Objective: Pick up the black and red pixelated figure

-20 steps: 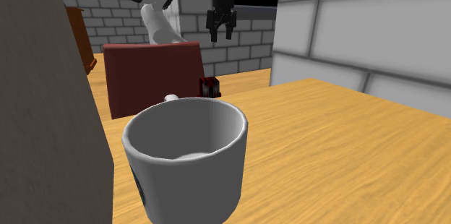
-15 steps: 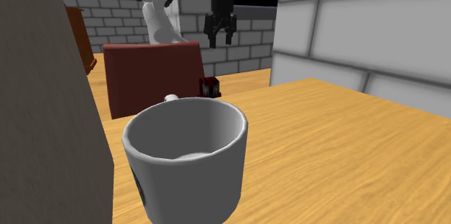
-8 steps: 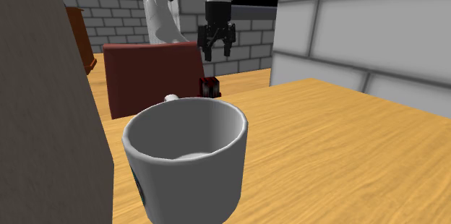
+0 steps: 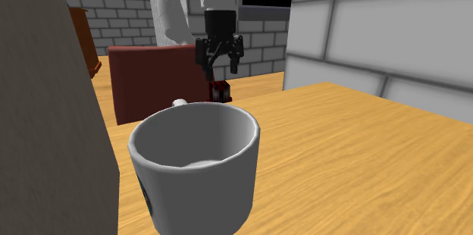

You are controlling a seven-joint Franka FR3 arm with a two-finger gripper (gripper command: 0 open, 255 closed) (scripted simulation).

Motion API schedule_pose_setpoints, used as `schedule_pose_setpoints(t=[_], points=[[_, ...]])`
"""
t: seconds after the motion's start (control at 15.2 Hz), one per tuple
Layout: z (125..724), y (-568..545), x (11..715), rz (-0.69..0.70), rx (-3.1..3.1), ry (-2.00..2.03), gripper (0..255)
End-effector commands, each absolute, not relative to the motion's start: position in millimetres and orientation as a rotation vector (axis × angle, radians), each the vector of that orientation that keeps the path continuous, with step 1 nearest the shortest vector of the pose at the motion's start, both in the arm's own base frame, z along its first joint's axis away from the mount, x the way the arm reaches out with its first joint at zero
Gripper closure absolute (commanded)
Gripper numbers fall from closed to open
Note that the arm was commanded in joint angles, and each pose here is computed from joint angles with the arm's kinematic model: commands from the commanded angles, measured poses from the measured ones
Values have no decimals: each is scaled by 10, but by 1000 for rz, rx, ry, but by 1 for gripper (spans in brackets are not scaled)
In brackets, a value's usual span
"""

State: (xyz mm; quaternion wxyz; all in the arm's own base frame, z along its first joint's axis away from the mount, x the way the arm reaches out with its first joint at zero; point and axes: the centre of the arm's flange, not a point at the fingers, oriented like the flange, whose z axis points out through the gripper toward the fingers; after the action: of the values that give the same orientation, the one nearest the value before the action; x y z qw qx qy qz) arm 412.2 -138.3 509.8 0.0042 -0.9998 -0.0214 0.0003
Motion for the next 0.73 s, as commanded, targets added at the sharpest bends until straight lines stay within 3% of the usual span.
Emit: schedule_pose_setpoints(t=[0.0, 0.46, 0.53, 0.66], points=[[4983, -1398, 4128, -2, -3133, -65, 0], [4688, -1398, 4128, -2, -3133, -65, 0], [4688, -1404, 4126, -2, -3133, -65, 255], [4684, -1401, 4126, -2, -3133, -65, 255]])
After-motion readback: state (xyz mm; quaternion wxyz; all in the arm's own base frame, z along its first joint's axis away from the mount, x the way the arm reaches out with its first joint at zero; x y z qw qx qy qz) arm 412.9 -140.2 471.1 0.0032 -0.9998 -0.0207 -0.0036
